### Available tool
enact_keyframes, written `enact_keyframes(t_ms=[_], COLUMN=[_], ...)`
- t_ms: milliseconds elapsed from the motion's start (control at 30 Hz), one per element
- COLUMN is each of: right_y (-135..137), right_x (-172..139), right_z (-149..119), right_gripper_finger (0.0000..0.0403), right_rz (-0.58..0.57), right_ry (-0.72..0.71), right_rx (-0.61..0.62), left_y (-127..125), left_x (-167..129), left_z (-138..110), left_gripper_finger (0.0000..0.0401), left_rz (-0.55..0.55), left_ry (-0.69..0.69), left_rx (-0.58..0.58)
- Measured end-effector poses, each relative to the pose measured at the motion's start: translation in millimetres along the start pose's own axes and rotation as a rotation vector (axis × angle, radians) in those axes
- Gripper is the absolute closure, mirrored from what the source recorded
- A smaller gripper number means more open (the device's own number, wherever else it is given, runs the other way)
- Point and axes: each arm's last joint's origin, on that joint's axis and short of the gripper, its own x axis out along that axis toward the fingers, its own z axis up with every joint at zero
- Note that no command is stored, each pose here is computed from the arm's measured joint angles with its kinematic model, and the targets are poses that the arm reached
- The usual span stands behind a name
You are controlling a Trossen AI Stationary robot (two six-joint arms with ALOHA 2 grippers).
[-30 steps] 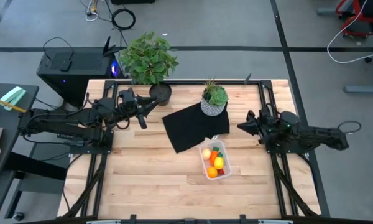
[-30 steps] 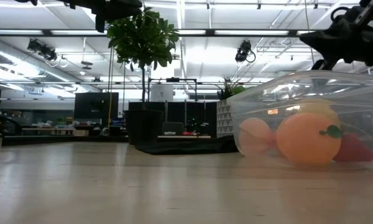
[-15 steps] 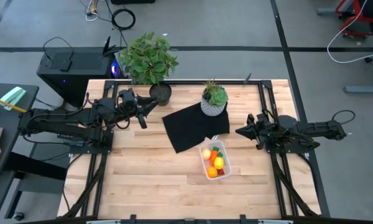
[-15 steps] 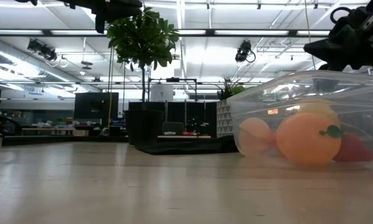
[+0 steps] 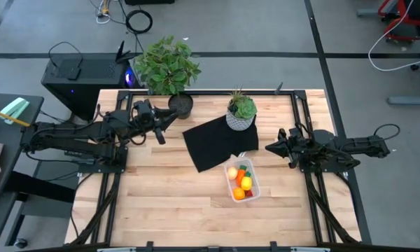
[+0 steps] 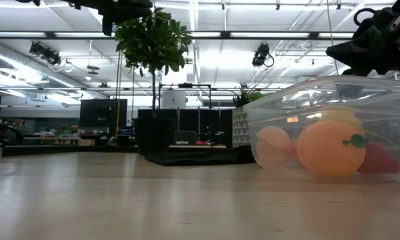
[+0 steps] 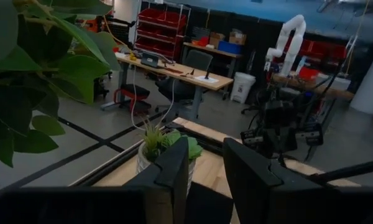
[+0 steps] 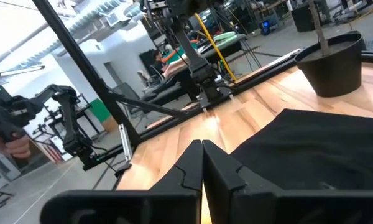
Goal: Pick and placing Produce into tupperware
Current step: Return to Home Position
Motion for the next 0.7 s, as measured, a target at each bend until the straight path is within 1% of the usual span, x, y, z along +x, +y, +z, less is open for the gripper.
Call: enact_keyframes(t_ms=[67,133,233,300,467,533,600,700], right_y=[0,0,0,0,0,0,0,0], right_x=[0,0,0,0,0,0,0,0], right_z=[0,0,0,0,0,0,0,0], right_gripper_finger=[0.0386,0.0379,0.0374,0.0372,0.0373,0.0374,0.0374,0.0374], right_rz=[0.0,0.0,0.0,0.0,0.0,0.0,0.0,0.0], right_ry=[0.0,0.0,0.0,0.0,0.0,0.0,0.0,0.0], right_rx=[0.001,0.001,0.001,0.001,0.002,0.002,0.002,0.002], left_y=[-1,-2,-6,-7,-5,-4,-2,2], left_x=[0,-1,-6,-14,-38,-49,-59,-74], left_z=[3,10,26,38,56,63,68,75], left_gripper_finger=[0.0294,0.0297,0.0309,0.0321,0.0354,0.037,0.039,0.0394], left_rz=[-0.007,-0.036,-0.139,-0.208,-0.386,-0.436,-0.458,-0.454], left_ry=[-0.028,-0.096,-0.244,-0.341,-0.454,-0.513,-0.567,-0.634], left_rx=[-0.016,-0.001,0.065,0.085,0.118,0.158,0.207,0.25])
